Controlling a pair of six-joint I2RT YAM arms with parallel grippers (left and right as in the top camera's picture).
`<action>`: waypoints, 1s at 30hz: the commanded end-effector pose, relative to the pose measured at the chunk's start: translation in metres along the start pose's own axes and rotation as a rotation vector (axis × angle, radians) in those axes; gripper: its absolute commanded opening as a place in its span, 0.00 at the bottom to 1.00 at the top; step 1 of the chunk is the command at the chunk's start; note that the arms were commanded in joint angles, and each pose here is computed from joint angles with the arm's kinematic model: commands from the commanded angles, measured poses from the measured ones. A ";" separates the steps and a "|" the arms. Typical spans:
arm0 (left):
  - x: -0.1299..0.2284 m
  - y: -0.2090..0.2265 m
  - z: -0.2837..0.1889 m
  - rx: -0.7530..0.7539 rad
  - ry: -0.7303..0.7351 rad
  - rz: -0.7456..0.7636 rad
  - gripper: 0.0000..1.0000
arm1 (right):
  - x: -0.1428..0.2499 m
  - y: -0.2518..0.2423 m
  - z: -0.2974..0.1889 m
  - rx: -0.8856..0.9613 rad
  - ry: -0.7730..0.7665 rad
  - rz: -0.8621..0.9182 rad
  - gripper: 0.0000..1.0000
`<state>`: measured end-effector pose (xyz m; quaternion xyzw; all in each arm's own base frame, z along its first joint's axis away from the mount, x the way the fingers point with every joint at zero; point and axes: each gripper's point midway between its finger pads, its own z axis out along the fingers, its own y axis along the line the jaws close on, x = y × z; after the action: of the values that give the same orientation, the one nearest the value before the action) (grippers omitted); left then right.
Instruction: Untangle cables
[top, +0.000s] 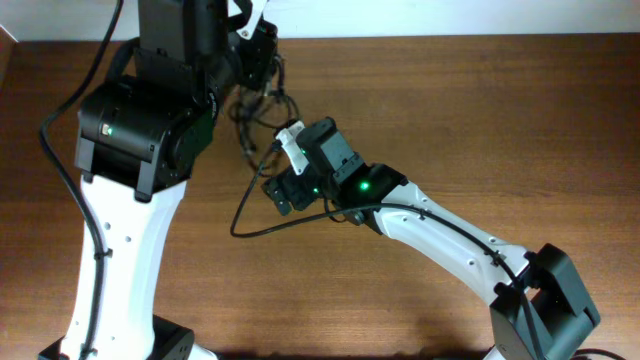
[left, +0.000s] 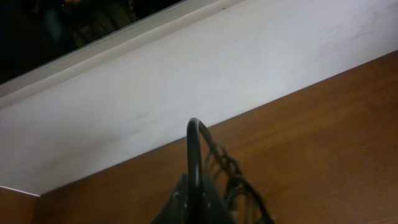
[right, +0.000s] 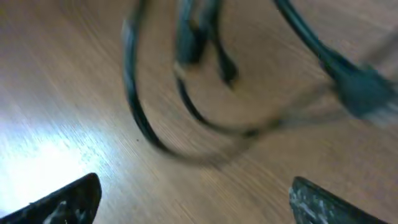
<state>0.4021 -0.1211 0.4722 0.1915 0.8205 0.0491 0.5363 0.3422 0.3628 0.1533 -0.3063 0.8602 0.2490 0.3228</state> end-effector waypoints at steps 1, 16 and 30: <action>-0.006 0.007 -0.007 -0.022 -0.025 -0.023 0.00 | -0.005 0.004 0.001 -0.008 -0.021 0.005 0.98; -0.002 0.007 -0.007 -0.019 -0.008 -0.018 0.00 | 0.014 0.011 0.039 -0.081 0.011 -0.214 0.96; 0.000 0.006 -0.007 -0.017 0.000 -0.009 0.00 | 0.017 0.009 0.039 -0.079 0.023 -0.208 0.04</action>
<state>0.3997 -0.1202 0.4670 0.1944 0.8261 0.0506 0.5264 0.3458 0.3834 0.1191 -0.4042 0.8189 0.2373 0.3312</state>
